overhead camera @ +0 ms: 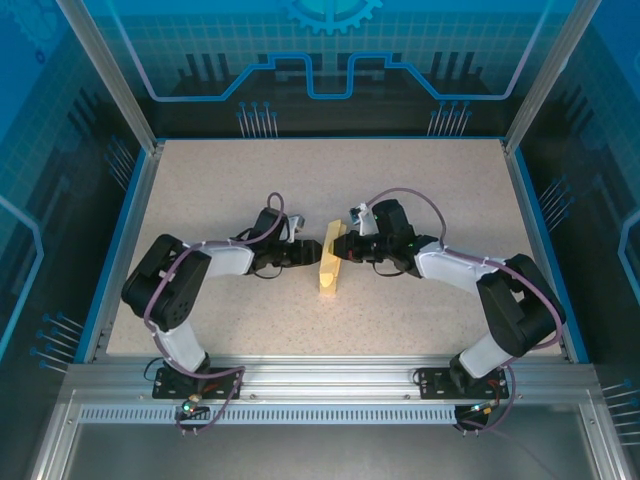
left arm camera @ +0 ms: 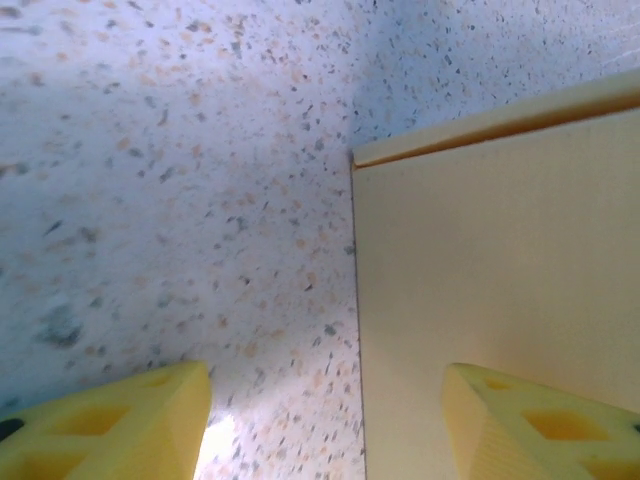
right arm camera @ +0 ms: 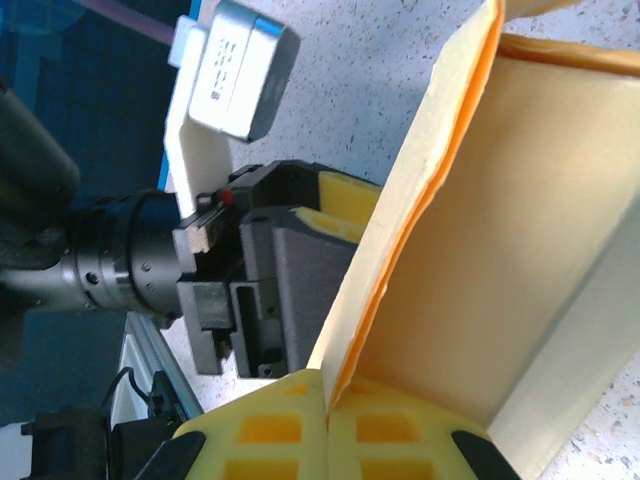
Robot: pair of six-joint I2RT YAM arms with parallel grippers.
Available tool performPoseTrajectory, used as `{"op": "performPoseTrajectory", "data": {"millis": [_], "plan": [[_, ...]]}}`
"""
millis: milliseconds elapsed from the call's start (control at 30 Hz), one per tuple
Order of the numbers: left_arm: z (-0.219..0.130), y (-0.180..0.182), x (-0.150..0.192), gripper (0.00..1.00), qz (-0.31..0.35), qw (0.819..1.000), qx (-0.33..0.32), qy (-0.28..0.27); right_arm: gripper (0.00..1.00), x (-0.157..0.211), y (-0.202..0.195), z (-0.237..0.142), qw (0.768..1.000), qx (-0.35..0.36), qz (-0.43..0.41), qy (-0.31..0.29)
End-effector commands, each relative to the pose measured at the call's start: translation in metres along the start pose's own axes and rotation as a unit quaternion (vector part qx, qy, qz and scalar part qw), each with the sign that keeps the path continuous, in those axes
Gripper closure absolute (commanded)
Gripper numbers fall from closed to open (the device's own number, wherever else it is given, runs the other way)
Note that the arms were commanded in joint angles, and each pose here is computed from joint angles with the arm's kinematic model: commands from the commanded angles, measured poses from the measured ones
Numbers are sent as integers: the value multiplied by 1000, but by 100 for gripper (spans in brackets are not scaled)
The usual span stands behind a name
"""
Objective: Fold the paper box
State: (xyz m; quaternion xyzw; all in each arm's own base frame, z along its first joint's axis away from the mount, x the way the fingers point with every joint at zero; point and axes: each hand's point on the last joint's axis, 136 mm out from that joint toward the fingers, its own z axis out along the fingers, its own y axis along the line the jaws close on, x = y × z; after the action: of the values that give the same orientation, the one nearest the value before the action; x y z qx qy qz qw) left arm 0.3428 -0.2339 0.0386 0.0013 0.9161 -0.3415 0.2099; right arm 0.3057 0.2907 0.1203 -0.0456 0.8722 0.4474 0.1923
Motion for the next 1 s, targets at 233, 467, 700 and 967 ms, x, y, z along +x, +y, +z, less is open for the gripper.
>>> {"op": "performPoseTrajectory", "data": {"millis": [233,467,700,967], "plan": [[-83,-8,-7,23,50,983,-13,-178,95,21,-33,10,996,79,33,5],[-101,-62,33,15,217,950,15,-226,94,19,-30,11,996,79,33,2],[-88,-78,42,14,289,927,11,-239,94,17,-22,14,997,73,27,3],[-62,-95,41,14,343,904,-5,-256,94,16,-18,13,997,69,27,1]]}}
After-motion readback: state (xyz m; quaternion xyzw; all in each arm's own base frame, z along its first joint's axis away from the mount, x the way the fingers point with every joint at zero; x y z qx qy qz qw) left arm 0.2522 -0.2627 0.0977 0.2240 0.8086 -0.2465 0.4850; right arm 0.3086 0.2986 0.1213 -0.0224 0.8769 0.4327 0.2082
